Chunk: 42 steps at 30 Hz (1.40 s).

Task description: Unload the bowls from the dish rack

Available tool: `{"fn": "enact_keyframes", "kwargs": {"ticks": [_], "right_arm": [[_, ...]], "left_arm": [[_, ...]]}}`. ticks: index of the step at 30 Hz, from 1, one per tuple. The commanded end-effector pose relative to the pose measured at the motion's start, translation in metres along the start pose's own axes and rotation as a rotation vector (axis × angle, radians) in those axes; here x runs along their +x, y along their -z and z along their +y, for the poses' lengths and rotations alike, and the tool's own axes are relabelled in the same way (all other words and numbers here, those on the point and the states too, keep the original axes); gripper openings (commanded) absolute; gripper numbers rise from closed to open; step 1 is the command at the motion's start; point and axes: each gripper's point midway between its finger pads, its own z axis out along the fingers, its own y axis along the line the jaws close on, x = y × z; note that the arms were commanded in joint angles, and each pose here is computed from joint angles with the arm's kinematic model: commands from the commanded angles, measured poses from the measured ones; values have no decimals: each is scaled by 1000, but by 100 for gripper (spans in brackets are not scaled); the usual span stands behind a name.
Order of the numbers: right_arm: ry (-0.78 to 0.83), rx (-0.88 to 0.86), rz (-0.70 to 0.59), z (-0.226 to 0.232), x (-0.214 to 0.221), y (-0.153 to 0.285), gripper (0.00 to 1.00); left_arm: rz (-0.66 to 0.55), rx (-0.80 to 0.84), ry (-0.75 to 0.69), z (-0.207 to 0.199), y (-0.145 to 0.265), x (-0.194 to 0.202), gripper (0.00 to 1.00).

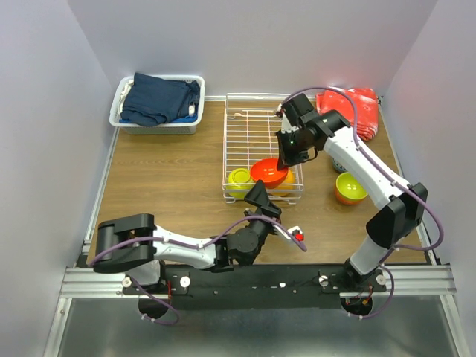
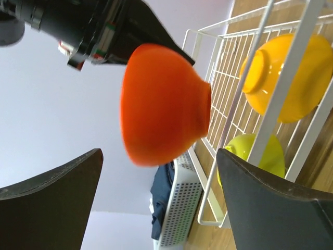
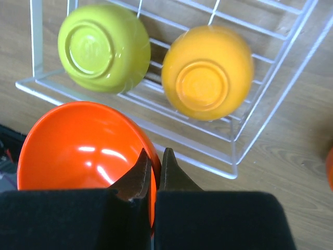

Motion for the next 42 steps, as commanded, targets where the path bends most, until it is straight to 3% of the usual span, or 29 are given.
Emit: {"fn": "enact_keyframes", "kwargs": {"ticks": [1, 2, 3, 8, 15, 19, 24, 31, 42], "right_arm": [[-57, 137, -233, -22, -40, 28, 1], [-80, 159, -260, -29, -43, 27, 1], [-110, 185, -288, -40, -47, 31, 1], [-272, 271, -474, -90, -56, 63, 1], [-544, 440, -640, -182, -28, 96, 1], [-673, 505, -684, -214, 0, 97, 1], [-828, 571, -685, -247, 44, 74, 1], [-987, 636, -710, -278, 82, 57, 1], [-1081, 713, -711, -300, 120, 36, 1]], "left_arm": [[24, -47, 233, 37, 7, -2, 99], [29, 0, 222, 37, 11, 0, 99], [20, 32, 351, 31, 12, -3, 99], [-59, 245, 643, 33, 28, -20, 99], [20, 390, 938, 37, 32, -4, 99], [86, 392, 1169, 58, 21, 30, 99], [157, 310, 1332, 77, 11, 72, 99], [300, 224, 1386, 69, 5, 118, 99], [304, 121, 1361, 77, 15, 136, 99]]}}
